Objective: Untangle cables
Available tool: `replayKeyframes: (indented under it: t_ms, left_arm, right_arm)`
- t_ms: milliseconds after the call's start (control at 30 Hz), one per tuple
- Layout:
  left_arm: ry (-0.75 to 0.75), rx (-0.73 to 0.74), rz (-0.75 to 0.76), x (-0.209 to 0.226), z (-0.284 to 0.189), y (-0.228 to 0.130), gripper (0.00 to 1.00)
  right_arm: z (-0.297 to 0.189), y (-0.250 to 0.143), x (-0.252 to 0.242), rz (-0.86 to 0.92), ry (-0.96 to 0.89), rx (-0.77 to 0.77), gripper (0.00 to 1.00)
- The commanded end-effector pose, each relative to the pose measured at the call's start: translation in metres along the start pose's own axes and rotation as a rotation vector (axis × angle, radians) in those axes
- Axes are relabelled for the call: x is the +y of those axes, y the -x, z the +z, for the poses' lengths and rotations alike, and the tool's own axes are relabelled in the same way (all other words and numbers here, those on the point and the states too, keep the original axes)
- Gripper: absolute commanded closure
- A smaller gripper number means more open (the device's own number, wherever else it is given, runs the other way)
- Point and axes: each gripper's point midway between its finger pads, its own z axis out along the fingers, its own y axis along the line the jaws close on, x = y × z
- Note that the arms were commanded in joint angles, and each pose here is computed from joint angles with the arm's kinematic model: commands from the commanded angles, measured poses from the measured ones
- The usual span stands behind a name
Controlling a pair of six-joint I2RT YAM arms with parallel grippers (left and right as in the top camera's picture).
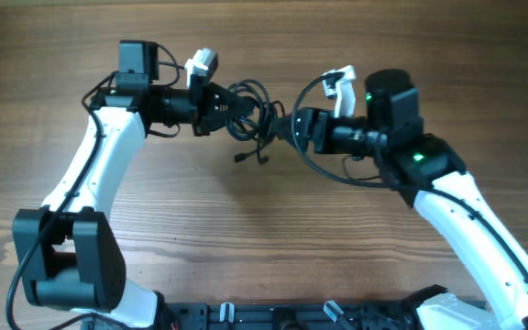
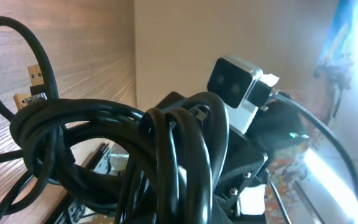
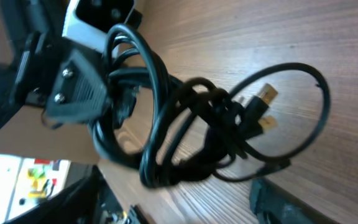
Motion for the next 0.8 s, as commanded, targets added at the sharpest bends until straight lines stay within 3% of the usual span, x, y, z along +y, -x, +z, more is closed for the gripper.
replayKeyframes:
  t_ms: [0,133,200,333,533,767]
  left_arm:
    - [0.027,0.027,0.067,-0.008,0.016,-0.007,0.96]
    - [0.042,0.044,0.071,-0.006,0.024,-0.011,0.96]
    - [0.042,0.044,0.071,-0.006,0.024,-0.011,0.96]
    - [0.042,0.044,0.071,-0.006,0.024,-0.011,0.96]
    - [0.039,0.023,0.107,-0.008,0.019,-0.005,0.96]
    - [0.107,-0.028,0.108,0.004,0.017,0.005,0.96]
  right_arm:
    - [0.017,0.005,-0.021,0.097,-0.120,-0.046,0.33]
    - [0.029,-0.001,-0.037,0.141,-0.163,-0.018,0.46]
    - [0.035,-0.005,-0.045,0.155,-0.178,0.000,0.61]
    - [0.041,-0.010,-0.054,0.169,-0.200,0.024,0.81]
    - [0.039,-0.014,-0.059,0.147,-0.224,0.037,0.93]
    - [0.038,-0.022,-0.061,0.099,-0.229,0.080,0.96]
